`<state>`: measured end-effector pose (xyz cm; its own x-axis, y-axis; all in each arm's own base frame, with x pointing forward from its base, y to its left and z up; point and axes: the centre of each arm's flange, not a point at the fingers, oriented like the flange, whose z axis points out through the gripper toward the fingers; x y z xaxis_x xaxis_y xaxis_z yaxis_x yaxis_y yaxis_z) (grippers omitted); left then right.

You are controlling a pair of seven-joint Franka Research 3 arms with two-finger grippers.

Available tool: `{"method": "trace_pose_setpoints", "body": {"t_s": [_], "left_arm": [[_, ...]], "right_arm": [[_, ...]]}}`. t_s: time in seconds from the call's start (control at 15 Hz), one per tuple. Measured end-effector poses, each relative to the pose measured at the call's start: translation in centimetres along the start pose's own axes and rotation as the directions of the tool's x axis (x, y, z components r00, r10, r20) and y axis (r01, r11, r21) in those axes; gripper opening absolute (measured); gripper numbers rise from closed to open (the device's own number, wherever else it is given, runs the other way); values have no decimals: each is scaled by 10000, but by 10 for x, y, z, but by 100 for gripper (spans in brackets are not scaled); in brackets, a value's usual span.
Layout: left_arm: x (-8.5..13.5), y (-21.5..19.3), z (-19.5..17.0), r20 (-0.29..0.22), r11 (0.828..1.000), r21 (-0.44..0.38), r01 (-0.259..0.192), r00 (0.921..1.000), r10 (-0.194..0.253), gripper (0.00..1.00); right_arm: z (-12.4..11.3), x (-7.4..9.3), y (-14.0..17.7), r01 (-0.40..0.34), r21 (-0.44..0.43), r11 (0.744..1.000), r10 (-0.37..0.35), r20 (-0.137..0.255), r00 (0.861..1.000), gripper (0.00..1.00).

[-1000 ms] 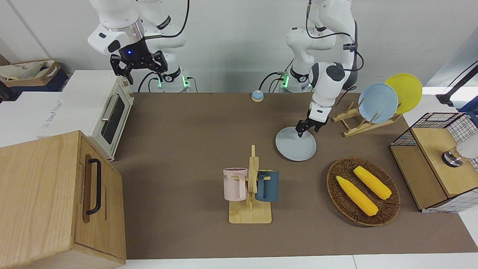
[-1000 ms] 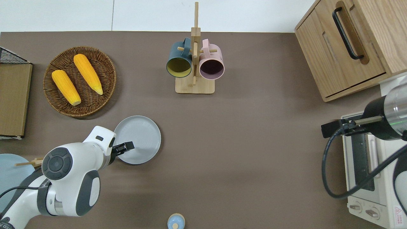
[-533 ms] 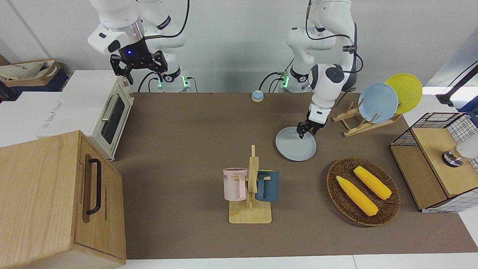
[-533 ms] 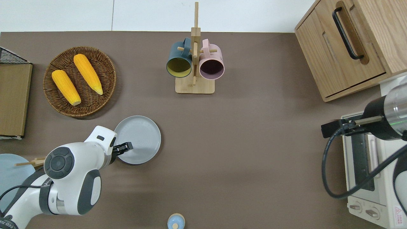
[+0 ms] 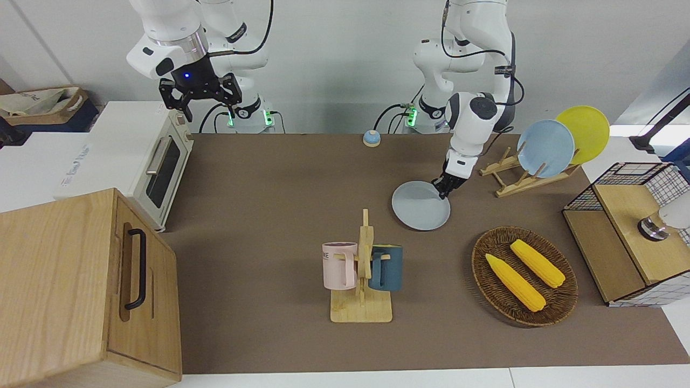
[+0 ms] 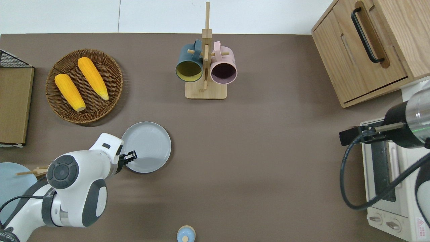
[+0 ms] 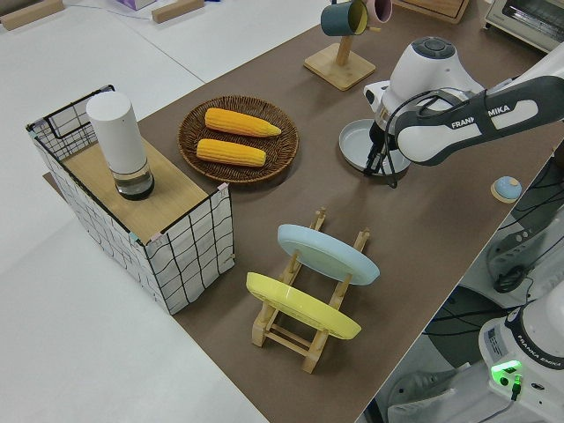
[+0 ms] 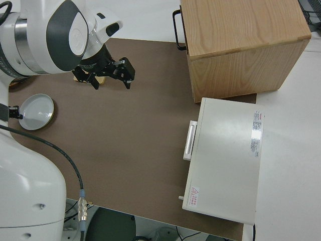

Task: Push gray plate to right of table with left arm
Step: 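Lower the left gripper onto the gray plate's rim, then push the gray plate with the left gripper toward the toaster oven side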

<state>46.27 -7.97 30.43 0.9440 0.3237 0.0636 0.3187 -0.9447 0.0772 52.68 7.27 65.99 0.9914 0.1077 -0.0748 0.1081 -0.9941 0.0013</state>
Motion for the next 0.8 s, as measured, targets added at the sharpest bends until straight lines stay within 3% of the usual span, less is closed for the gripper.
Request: {"method": "trace_pose_setpoints", "body": {"t_s": [0.53, 0.8], "left_arm": [[0, 1, -1, -23, 10000, -13, -16, 10000, 16, 3], [-10, 17, -1, -11, 9997, -29, 236, 9997, -236, 3]], "right_arm": [[0, 0, 0, 0, 0, 10000, 0, 0, 10000, 99], [0, 0, 0, 0, 0, 10000, 0, 0, 10000, 99]]}}
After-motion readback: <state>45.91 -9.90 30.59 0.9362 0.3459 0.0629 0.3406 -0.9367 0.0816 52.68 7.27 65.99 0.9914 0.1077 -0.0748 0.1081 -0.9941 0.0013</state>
